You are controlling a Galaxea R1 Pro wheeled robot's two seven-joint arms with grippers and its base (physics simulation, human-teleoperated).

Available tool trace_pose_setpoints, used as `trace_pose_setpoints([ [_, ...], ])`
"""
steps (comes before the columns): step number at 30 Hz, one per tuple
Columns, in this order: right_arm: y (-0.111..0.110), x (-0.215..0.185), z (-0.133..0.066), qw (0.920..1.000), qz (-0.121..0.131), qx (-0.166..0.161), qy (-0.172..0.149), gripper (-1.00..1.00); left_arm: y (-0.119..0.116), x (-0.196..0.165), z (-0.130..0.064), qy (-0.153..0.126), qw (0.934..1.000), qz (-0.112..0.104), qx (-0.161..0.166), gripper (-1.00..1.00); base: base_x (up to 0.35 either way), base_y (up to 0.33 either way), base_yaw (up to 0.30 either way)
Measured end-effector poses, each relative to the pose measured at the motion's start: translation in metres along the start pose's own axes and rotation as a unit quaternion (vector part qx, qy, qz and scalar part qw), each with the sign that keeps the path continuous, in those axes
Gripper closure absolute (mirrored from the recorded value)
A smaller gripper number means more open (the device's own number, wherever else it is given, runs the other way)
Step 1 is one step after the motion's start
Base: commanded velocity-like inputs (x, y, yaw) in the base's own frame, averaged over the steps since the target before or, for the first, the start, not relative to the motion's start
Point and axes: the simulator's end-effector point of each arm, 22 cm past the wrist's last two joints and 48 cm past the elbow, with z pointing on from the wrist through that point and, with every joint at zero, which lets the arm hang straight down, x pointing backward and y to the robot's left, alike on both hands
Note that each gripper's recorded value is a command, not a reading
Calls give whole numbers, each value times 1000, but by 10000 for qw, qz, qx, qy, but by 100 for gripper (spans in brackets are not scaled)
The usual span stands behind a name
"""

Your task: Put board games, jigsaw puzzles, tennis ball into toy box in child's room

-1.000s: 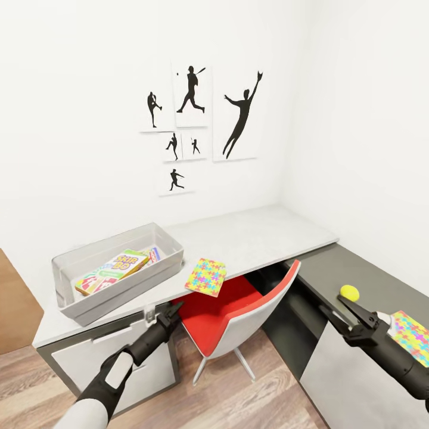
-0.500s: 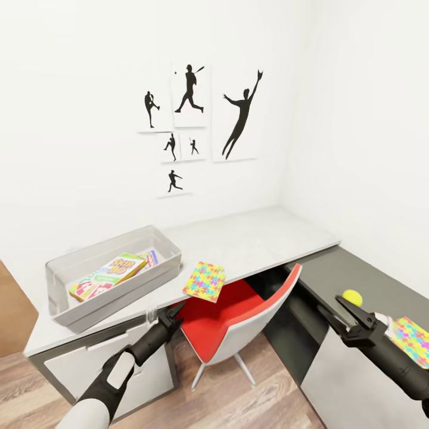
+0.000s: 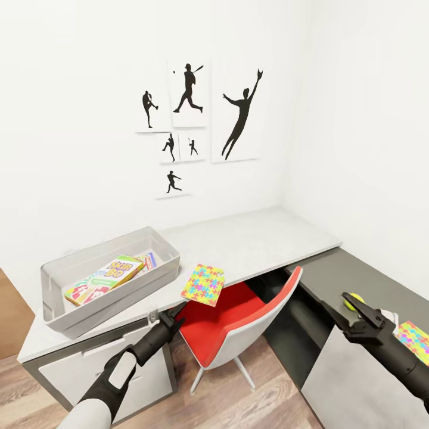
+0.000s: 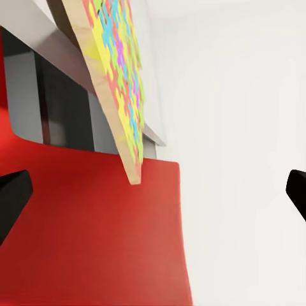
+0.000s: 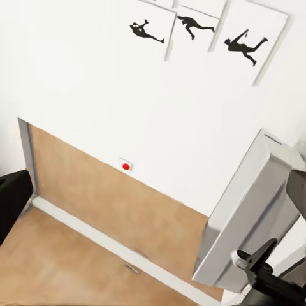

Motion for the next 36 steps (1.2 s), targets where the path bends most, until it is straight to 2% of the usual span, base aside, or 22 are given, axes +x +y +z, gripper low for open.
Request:
trace_pose_setpoints([
  [2,5,-1,0,9999,-15,-110,0,-100,0,1,0,2,10000,-6,3,-100,1,0,0],
  [8,46,-4,2,9949,-80,-1007,5,-100,-1,2,1,1,10000,-13,11,-100,-7,0,0],
  [11,56,-4,4,9922,-87,-1240,12,-100,-1,3,2,4,10000,-18,9,-100,-61,0,0],
  [14,60,0,8,9907,-60,-1357,71,-100,-1,3,2,6,10000,-21,8,-100,-78,0,0],
  [18,63,21,27,9870,74,-1548,418,-100,-1,3,2,7,10000,-23,7,-100,-83,0,0],
  [23,71,48,58,9797,-78,-1851,768,-100,0,3,2,8,10000,-24,8,-100,-41,0,0],
  [25,74,54,63,9771,-151,-1956,819,-100,0,3,2,8,10000,-25,6,-100,-12,0,0],
  [36,80,60,69,9731,-283,-2127,838,-100,0,4,2,10,10000,-23,0,-100,34,-18,0],
])
